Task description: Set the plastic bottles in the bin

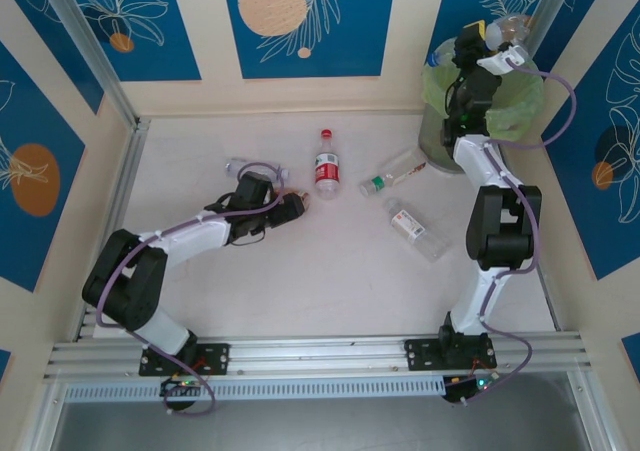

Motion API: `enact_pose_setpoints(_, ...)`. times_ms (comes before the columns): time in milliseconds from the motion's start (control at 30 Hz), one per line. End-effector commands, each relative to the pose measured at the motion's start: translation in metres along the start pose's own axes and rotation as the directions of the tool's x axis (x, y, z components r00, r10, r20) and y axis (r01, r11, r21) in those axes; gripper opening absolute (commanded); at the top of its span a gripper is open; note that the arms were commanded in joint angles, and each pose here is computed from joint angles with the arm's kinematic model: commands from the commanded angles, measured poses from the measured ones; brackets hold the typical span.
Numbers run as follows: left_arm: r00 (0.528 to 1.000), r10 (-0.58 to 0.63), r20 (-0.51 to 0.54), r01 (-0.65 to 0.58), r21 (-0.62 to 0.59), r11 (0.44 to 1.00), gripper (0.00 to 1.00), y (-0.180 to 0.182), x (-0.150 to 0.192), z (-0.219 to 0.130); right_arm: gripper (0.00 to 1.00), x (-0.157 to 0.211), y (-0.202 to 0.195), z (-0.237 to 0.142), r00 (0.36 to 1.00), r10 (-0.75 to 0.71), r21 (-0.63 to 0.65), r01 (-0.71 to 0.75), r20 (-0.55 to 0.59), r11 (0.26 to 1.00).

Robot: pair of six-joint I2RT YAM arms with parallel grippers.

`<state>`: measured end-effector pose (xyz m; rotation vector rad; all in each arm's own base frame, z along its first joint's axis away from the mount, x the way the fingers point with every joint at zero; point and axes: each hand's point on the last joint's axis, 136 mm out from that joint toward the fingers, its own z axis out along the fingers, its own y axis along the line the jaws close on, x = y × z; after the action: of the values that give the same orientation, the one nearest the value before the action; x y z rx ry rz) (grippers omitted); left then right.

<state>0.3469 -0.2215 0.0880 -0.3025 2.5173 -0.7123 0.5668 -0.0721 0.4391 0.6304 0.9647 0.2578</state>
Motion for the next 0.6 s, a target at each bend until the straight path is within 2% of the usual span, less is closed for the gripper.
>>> enact_pose_setpoints(0, 1.0, 0.011, -0.008, -0.011, 0.02, 1.0, 1.0, -0.007, -0.002, 0.0, 0.58, -0.02, -0.016, -0.002, 0.994, -0.009, 0.063, 0.002, 0.108, 0.998)
enact_pose_setpoints(167, 1.0, 0.015, -0.008, -0.015, 0.015, 1.0, 1.0, -0.006, -0.001, -0.002, 0.58, -0.008, -0.049, -0.003, 0.987, 0.151, 0.125, -0.157, 0.056, 0.98)
enact_pose_setpoints(367, 1.0, 0.016, -0.01, -0.016, 0.012, 1.0, 1.0, -0.005, 0.0, -0.002, 0.6, 0.003, -0.064, -0.002, 0.989, 0.142, 0.17, -0.145, 0.026, 0.975)
enact_pose_setpoints(500, 1.0, 0.017, -0.009, -0.017, 0.018, 1.0, 1.0, -0.006, 0.0, -0.003, 0.7, 0.012, -0.072, -0.001, 0.995, 0.1, 0.218, -0.092, -0.027, 0.972)
enact_pose_setpoints(567, 1.0, 0.018, -0.01, -0.018, 0.018, 1.0, 1.0, -0.006, 0.001, -0.003, 0.81, 0.015, -0.075, 0.0, 0.995, 0.076, 0.248, -0.059, -0.062, 0.967)
